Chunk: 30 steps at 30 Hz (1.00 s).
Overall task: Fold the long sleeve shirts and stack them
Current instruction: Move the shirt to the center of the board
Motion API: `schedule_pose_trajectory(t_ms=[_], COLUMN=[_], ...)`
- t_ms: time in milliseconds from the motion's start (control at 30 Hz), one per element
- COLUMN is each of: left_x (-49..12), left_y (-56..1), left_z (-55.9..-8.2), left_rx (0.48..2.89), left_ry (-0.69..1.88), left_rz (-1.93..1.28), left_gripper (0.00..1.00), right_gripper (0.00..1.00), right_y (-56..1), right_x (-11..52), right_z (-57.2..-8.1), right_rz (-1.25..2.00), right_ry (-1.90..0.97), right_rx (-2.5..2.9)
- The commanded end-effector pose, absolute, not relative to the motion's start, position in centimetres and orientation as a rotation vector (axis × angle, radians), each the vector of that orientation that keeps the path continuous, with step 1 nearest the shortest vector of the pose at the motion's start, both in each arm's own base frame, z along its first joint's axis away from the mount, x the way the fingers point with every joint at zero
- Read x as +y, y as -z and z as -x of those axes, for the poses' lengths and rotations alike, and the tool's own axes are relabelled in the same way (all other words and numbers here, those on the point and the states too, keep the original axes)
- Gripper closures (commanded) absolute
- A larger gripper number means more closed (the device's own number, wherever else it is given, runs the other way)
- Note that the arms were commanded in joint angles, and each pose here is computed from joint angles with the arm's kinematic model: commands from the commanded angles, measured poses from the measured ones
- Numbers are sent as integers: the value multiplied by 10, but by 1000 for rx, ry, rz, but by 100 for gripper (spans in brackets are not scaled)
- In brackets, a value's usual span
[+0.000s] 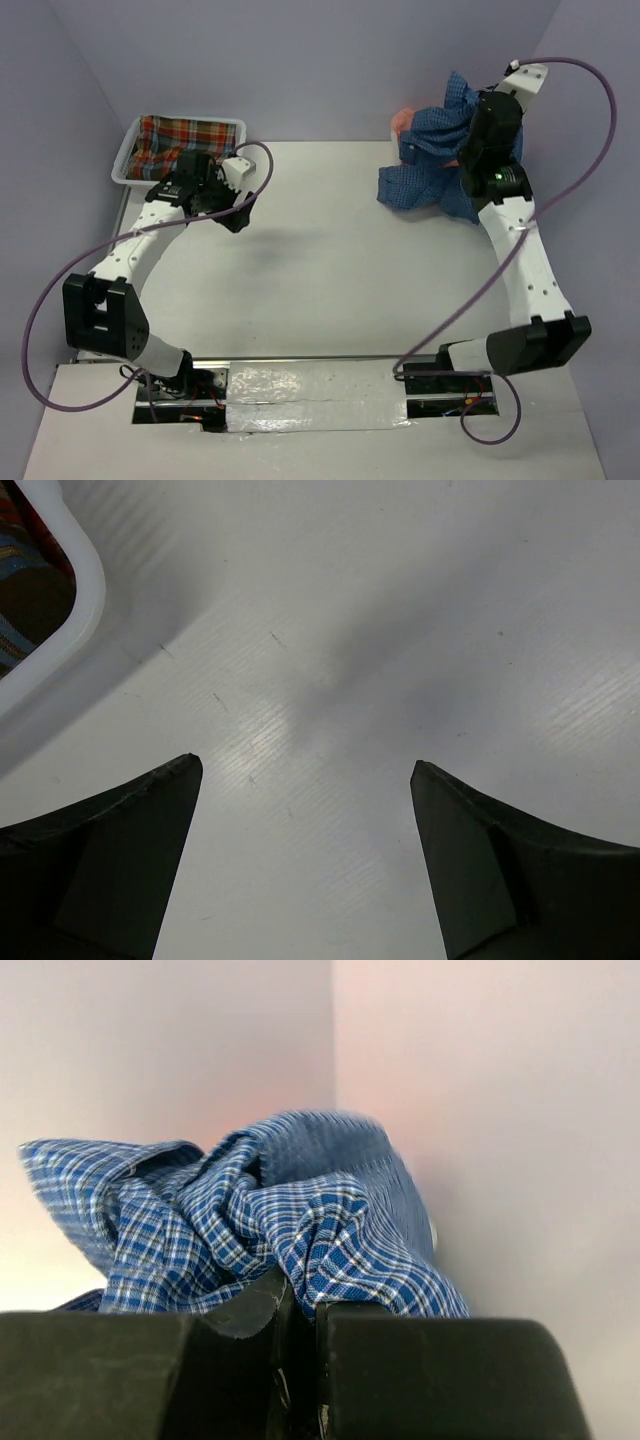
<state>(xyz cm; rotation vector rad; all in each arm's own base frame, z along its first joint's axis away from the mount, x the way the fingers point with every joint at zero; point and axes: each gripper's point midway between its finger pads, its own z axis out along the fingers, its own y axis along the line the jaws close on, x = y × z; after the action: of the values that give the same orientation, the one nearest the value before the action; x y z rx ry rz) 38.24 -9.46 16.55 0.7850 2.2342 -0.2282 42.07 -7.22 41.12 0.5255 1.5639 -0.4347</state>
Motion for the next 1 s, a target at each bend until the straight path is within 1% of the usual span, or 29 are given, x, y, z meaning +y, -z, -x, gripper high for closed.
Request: schedule_pose_trajectory(t_ms=[0,33,100,133,167,200,233,300,333,367,400,467,500,533,567,600,633,667,700,733,767,800,867,900,933,967], left_x=[-99,-99,-97,-96,-96,-96,-94,-88,-84,-77,-58,-43,-30,-26,-22,-20,-24,-26,-29,-29,-31,-30,-29,-30,-31,-34], left_y=[-187,-189,-199,-200,-204,-213,-217,-232,-238,-246,-254,-266,-273,-278,-286,-290,-295,-300,-302,-305,-306,-305,-297,-293,-285,-274], left_z=[-371,-369,-366,-365,-364,-364,-363,-361,-361,-361,-365,-366,-367,-367,-366,-366,-364,-362,-360,-360,-359,-359,-358,-357,-353,-351], left_rx=[2189,2186,2161,2159,2155,2135,2133,2109,2097,2082,2069,2047,2040,2027,2008,1994,1975,1957,1947,1933,1928,1933,1956,1969,1994,2025], left_ry=[265,267,280,291,305,334,356,431,453,464,444,413,381,359,337,327,337,343,353,353,358,360,366,375,382,392], left_rz=[-763,-761,-740,-727,-705,-695,-679,-634,-613,-588,-529,-485,-458,-461,-456,-457,-478,-489,-497,-503,-501,-490,-489,-494,-509,-524], left_gripper=[1,1,1,1,1,1,1,1,1,1,1,1,1,1,1,1,1,1,1,1,1,1,1,1,1,1], right_gripper=[100,100,100,100,100,100,100,100,100,100,100,100,96,85,83,81,80,77,70,40,25,1,0,0,0,0], right_y=[-501,-523,-555,-573,-591,-602,-616,-639,-638,-638,-627,-618,-596,-584,-572,-534,-513,-494,-454,-425,-404,-367,-330,-321,-299,-299], right_x=[-55,-33,-9,19,33,49,84,124,153,168,192,211,236,233,233,253,255,265,267,272,286,277,269,259,252,242], right_z=[-384,-366,-344,-326,-313,-303,-288,-267,-259,-257,-269,-280,-301,-313,-329,-359,-368,-379,-409,-414,-416,-434,-443,-447,-447,-444], right_rz=[-487,-406,-335,-227,-179,-131,-9,127,198,227,264,249,250,208,170,191,222,186,195,222,242,218,206,187,184,185], right_ry=[385,354,284,190,111,23,-119,-286,-367,-393,-389,-383,-402,-357,-336,-282,-273,-351,-349,-386,-490,-471,-458,-421,-363,-313], right_rx=[1352,1316,1227,1191,1153,1134,1103,1056,1055,1056,1092,1155,1231,1302,1360,1465,1556,1632,1739,1836,1909,2004,2100,2118,2156,2149])
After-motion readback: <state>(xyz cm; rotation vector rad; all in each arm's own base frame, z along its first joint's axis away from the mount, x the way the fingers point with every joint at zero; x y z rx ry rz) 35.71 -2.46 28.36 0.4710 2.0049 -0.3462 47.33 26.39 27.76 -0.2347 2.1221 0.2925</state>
